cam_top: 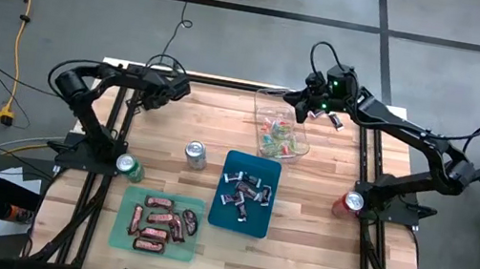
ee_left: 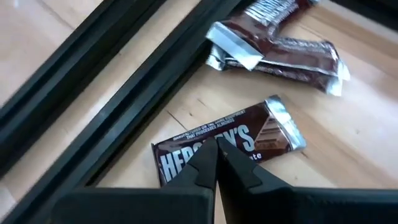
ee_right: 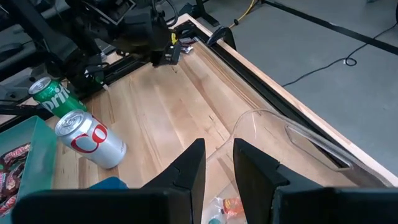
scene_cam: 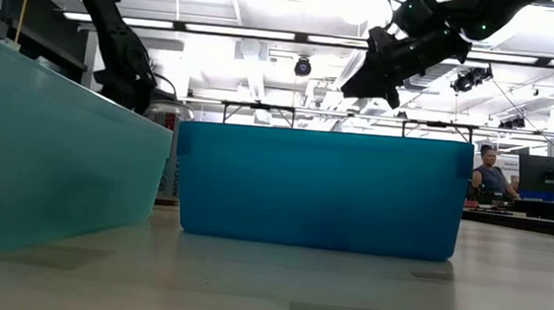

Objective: Sort candy
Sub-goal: Put the brown-white chocolate into the blue bin

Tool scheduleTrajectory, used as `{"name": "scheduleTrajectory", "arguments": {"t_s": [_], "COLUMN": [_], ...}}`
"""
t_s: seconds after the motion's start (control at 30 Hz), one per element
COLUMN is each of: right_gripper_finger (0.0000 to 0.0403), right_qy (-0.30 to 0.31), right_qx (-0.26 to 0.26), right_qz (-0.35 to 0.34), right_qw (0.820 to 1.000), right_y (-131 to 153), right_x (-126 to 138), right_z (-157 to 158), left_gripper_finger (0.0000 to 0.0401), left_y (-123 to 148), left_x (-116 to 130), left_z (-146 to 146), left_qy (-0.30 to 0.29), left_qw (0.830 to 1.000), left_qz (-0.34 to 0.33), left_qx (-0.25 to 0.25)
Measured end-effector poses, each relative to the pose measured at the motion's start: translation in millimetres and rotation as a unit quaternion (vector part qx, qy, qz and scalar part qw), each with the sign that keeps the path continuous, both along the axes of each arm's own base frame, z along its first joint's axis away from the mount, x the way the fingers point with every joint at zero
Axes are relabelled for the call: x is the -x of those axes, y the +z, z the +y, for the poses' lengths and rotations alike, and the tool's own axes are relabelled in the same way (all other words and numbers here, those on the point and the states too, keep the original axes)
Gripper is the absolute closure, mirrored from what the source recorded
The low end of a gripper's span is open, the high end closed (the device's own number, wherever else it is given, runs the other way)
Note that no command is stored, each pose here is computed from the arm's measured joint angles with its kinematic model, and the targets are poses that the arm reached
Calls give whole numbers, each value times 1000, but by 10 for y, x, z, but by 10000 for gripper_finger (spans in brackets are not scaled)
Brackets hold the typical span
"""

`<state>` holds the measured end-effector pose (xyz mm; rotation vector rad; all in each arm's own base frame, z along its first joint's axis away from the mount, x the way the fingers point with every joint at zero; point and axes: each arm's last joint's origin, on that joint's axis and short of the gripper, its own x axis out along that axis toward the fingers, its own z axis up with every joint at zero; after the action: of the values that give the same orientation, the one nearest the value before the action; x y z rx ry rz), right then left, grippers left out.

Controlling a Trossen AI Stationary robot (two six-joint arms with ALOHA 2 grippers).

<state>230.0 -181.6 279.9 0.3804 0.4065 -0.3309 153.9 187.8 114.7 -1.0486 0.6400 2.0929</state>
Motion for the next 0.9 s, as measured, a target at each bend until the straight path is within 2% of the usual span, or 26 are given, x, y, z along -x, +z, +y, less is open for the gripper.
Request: {"name": "scheduleTrajectory", "arguments": {"t_s": [0.2,0.6,0.73,0.9], "right_gripper_finger": [327,327,327,327], "right_qy": [0,-3,-3,-3], "right_qx": [0,6,6,6], "right_qz": [0,-4,-4,-4], "right_qw": [1000,1000,1000,1000], "right_y": [0,11,11,11], "right_x": [0,-4,-4,-4], "right_z": [0,-6,-6,-6], "left_gripper_finger": [401,401,401,401], "left_y": [78,216,327,627], "left_x": [-151,-583,-692,-779], "left_z": [-137,-641,-707,-595], "left_qy": [-81,-178,-202,-266], "left_qw": [996,973,966,951], "left_qz": [-27,-140,-159,-156], "left_qx": [31,47,33,-8]}}
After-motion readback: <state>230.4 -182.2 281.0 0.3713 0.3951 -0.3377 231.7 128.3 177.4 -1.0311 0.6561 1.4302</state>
